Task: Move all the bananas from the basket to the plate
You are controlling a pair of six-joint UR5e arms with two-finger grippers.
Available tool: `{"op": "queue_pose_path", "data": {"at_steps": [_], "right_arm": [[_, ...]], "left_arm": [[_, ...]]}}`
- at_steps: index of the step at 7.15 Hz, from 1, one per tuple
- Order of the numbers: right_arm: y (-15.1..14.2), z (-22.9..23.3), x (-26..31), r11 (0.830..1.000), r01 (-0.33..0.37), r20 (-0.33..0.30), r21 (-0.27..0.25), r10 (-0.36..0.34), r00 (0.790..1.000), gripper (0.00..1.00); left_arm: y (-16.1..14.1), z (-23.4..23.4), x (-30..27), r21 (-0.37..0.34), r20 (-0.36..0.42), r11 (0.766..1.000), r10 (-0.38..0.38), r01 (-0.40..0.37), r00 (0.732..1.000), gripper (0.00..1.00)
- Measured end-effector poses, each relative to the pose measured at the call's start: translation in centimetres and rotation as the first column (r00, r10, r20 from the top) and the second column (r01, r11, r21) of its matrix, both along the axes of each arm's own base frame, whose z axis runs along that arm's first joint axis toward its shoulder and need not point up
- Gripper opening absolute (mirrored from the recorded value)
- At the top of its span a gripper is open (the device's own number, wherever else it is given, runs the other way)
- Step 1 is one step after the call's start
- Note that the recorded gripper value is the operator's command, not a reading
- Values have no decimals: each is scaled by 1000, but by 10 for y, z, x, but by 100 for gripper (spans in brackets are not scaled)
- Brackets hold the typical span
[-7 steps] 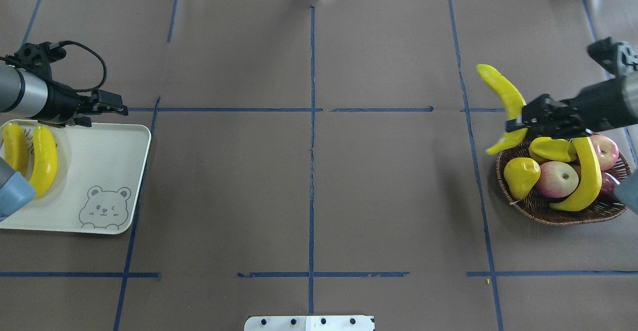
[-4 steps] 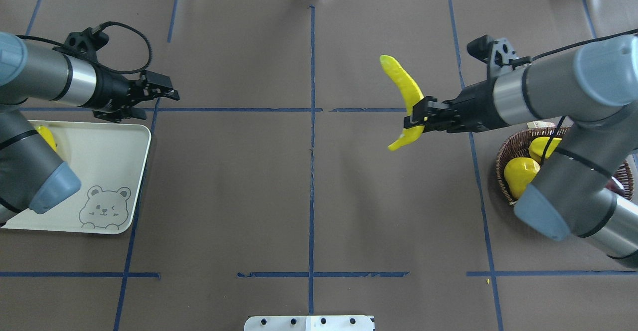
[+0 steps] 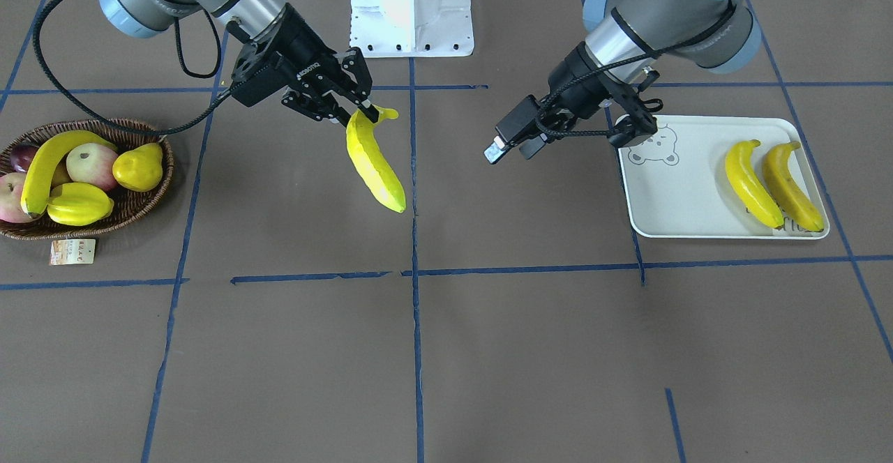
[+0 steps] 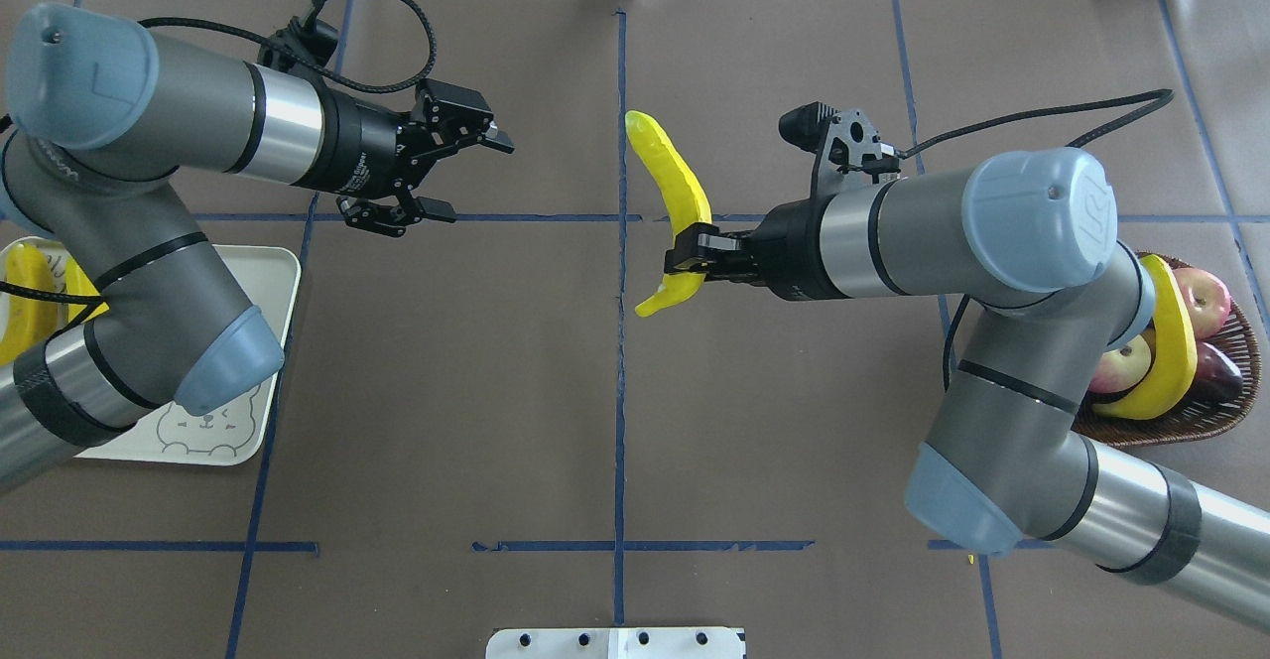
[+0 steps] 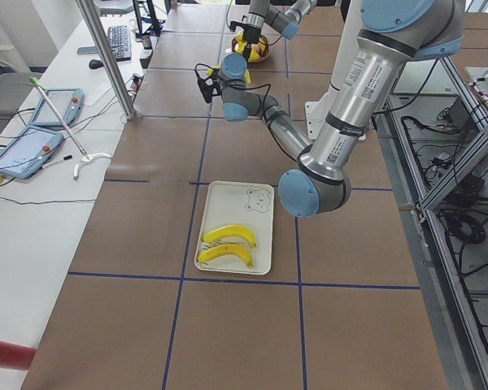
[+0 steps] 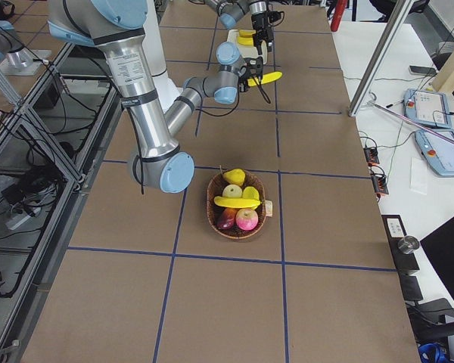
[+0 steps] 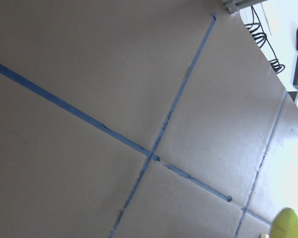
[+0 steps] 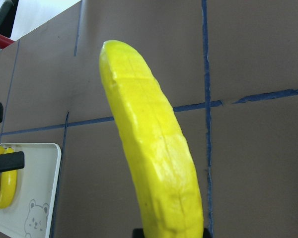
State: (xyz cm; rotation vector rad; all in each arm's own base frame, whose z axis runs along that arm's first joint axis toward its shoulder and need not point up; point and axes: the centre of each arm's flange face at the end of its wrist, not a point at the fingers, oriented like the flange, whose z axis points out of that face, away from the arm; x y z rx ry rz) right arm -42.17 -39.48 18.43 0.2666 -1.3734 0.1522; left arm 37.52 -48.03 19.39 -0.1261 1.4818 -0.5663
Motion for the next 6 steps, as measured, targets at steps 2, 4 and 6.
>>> {"op": "queue_pose_path", "data": {"at_steps": [2,4,6], "right_arm": [[12,-23,-20,1000,-12,-10,6,12,1000,0],[19,-28,-30,1000,-18,-18,8,19,1000,0],[22,-29,-33,1000,-16,-18,10,16,1000,0]], "left_arm": [[9,-31,19,-9,-44,1000,9,-10,999,100],[16,-55,40,-6,-67,1000,-19,18,998,99],[22,-60,63,-8,-65,999,-40,40,997,99]]}}
